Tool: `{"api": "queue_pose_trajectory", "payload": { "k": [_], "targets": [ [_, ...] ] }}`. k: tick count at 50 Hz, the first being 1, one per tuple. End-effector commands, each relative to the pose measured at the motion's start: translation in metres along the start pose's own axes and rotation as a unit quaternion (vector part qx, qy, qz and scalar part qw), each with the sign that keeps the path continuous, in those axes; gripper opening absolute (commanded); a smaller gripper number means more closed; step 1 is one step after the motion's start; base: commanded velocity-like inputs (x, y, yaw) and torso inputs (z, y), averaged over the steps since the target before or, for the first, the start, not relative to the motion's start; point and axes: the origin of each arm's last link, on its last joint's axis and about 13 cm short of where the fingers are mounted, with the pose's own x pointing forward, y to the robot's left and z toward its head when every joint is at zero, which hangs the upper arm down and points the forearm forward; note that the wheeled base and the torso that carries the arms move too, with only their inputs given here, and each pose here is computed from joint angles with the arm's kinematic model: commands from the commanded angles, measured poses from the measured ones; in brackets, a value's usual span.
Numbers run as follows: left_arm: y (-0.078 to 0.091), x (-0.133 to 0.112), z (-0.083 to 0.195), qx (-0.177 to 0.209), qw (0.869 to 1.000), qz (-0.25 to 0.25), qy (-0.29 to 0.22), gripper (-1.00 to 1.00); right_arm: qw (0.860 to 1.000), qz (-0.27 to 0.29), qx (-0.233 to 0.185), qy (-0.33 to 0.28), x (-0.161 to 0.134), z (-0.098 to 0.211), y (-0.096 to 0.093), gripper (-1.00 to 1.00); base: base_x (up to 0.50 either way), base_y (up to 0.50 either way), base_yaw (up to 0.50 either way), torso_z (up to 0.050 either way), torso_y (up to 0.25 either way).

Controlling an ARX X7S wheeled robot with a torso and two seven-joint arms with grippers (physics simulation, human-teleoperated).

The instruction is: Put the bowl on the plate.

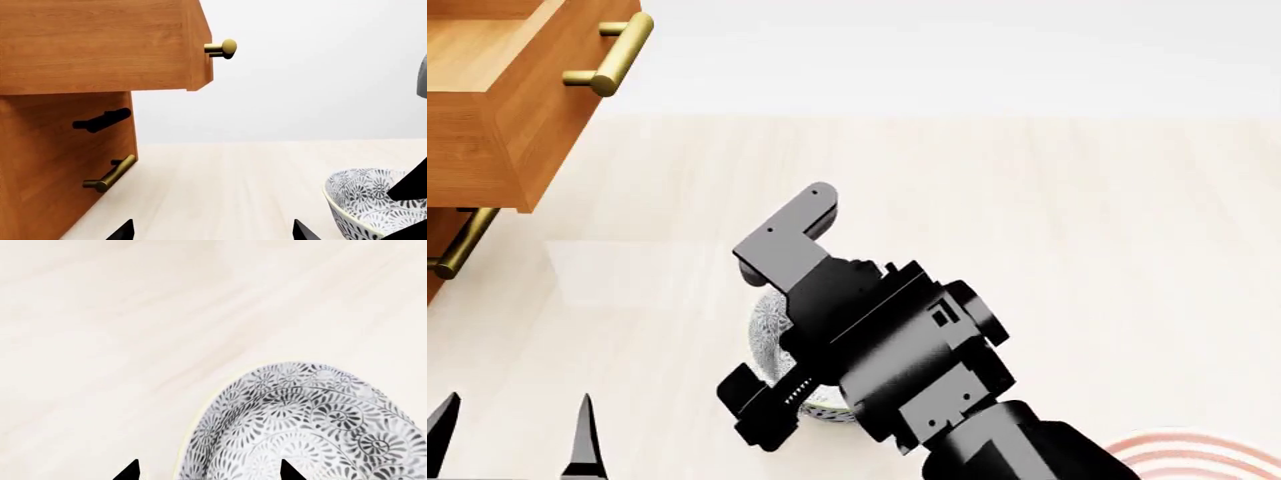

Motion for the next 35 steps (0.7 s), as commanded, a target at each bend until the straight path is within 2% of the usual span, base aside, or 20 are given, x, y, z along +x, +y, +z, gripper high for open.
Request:
{"api": "queue_pose_trajectory", "payload": {
  "k": [1,15,35],
  "targets": [
    [0.000,0.000,0.000,0.000,1.000,0.001,0.000,1.00,1.000,0.010,0.001,0.017,0.013,-0.009,0.004,1.00,0.00,0.00,0.00,0.000,0.000],
    [0.000,0.001,-0.002,-0.001,1.000,0.000,0.000,1.00,0.999,0.019,0.001,0.032,0.020,-0.018,0.009,1.00,0.00,0.00,0.00,0.000,0.000],
    [0.000,0.000,-0.002,0.000,1.000,0.000,0.000,1.00,0.999,0.007,0.013,0.043,0.020,-0.026,0.003,1.00,0.00,0.00,0.00,0.000,0.000]
  ]
}}
